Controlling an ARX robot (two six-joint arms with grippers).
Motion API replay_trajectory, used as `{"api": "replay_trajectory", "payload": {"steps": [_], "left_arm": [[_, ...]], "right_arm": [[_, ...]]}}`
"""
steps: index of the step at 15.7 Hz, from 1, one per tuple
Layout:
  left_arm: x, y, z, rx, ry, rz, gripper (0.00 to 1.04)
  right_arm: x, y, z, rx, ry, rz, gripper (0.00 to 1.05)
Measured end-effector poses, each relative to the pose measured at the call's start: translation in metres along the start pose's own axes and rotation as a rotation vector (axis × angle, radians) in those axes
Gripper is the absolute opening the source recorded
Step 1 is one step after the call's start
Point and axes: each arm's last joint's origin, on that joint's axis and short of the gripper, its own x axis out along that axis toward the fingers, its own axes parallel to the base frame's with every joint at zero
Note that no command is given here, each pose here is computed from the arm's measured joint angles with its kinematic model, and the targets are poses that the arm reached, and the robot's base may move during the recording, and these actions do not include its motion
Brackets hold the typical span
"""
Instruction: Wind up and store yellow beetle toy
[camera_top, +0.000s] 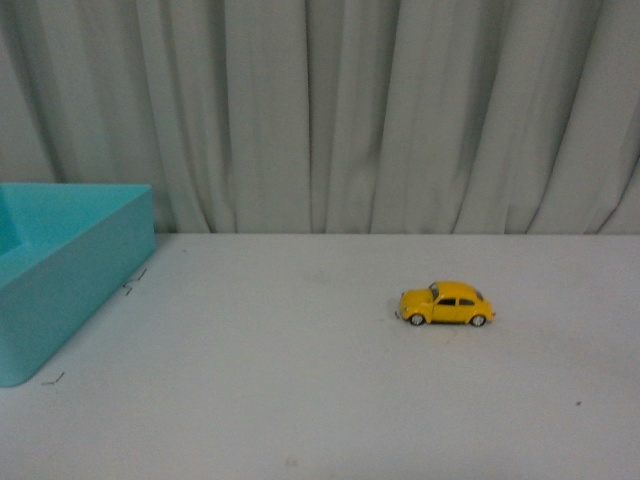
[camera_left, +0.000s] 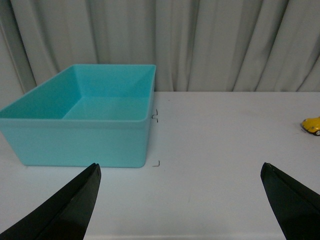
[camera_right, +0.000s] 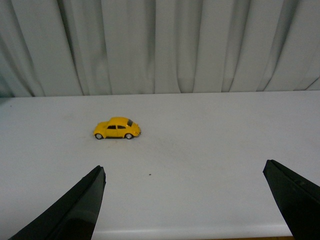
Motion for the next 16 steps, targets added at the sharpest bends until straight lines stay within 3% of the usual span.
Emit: {"api": "replay_trajectory", "payload": {"steps": [16], "left_arm": [[0.0000, 0.0000, 0.0000, 0.000, 0.000, -0.001, 0.98]], "right_arm": [[0.0000, 0.0000, 0.0000, 0.000, 0.000, 0.000, 0.98]]}}
